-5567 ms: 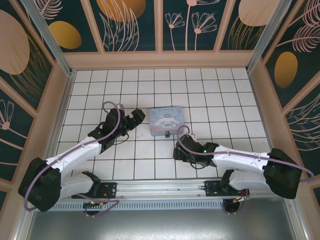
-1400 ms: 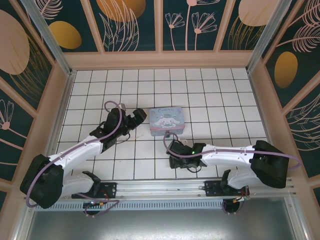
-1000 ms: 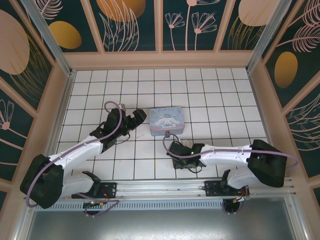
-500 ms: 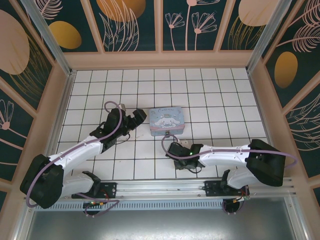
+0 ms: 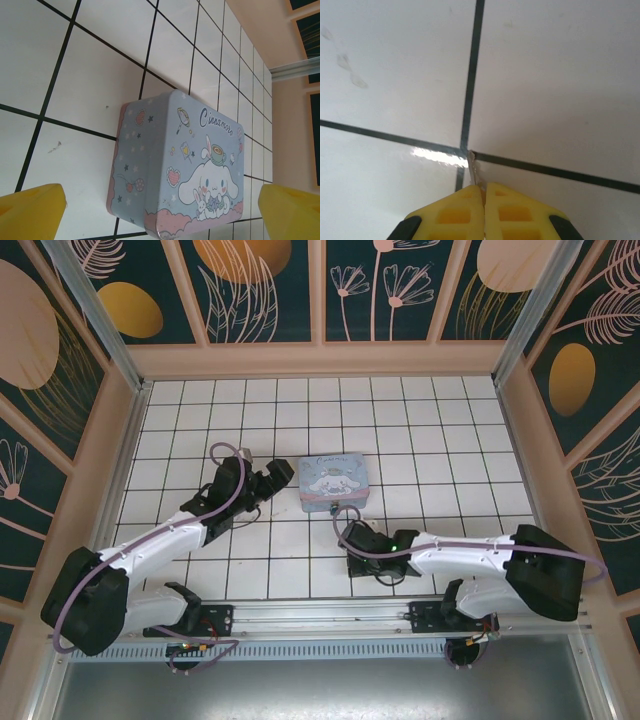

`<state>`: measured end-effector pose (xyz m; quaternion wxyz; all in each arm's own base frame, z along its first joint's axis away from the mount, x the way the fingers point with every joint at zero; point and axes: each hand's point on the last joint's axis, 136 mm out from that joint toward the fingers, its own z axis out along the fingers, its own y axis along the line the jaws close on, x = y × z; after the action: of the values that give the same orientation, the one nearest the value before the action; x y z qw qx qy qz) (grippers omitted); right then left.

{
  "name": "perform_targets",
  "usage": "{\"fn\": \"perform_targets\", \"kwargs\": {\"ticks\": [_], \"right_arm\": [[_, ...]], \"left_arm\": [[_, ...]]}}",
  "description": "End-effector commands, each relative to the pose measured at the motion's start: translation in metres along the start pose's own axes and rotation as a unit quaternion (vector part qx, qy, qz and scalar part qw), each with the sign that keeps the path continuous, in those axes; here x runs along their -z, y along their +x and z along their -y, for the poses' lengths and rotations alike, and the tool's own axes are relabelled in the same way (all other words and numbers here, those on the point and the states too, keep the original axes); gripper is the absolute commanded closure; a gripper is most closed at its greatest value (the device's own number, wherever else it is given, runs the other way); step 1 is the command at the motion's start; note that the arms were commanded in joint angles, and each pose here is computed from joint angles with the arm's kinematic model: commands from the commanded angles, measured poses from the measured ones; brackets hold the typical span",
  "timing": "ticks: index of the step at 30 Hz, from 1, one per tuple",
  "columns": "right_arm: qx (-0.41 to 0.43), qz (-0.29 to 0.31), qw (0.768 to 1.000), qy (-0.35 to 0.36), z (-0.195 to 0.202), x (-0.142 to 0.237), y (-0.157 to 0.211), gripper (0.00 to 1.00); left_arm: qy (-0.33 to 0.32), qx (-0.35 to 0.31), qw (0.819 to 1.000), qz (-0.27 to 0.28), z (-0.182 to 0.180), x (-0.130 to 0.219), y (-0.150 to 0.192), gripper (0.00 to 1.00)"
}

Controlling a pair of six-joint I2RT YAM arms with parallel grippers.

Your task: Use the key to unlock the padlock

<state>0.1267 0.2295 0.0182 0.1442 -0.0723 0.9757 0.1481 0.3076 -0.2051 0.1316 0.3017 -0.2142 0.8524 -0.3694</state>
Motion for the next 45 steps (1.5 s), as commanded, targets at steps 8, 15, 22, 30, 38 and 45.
{"fn": "perform_targets", "kwargs": {"ticks": [8, 15, 22, 30, 38, 45], "right_arm": [[-0.028, -0.008, 0.998, -0.060, -0.007, 0.012, -0.004, 1.00], [-0.033, 0.013, 0.997, -0.076, -0.013, 0.018, -0.017, 1.00], [-0.036, 0.045, 0.992, -0.109, -0.026, 0.039, -0.041, 1.00], [-0.049, 0.104, 0.976, -0.183, -0.054, 0.079, -0.092, 1.00], [-0.055, 0.157, 0.948, -0.272, -0.086, 0.122, -0.154, 1.00], [-0.059, 0.183, 0.929, -0.315, -0.097, 0.144, -0.183, 1.00]], "left_arm": [[0.013, 0.004, 1.000, -0.004, 0.005, -0.002, 0.000, 0.01], [0.019, 0.004, 1.000, -0.010, 0.009, 0.002, 0.001, 0.01], [0.077, 0.028, 0.996, -0.044, 0.027, 0.002, 0.013, 0.02], [0.166, 0.024, 0.983, -0.077, 0.070, 0.011, 0.023, 0.02], [0.248, -0.005, 0.962, -0.111, 0.127, 0.018, 0.034, 0.07], [0.286, 0.003, 0.950, -0.125, 0.143, 0.018, 0.035, 0.22]]}}
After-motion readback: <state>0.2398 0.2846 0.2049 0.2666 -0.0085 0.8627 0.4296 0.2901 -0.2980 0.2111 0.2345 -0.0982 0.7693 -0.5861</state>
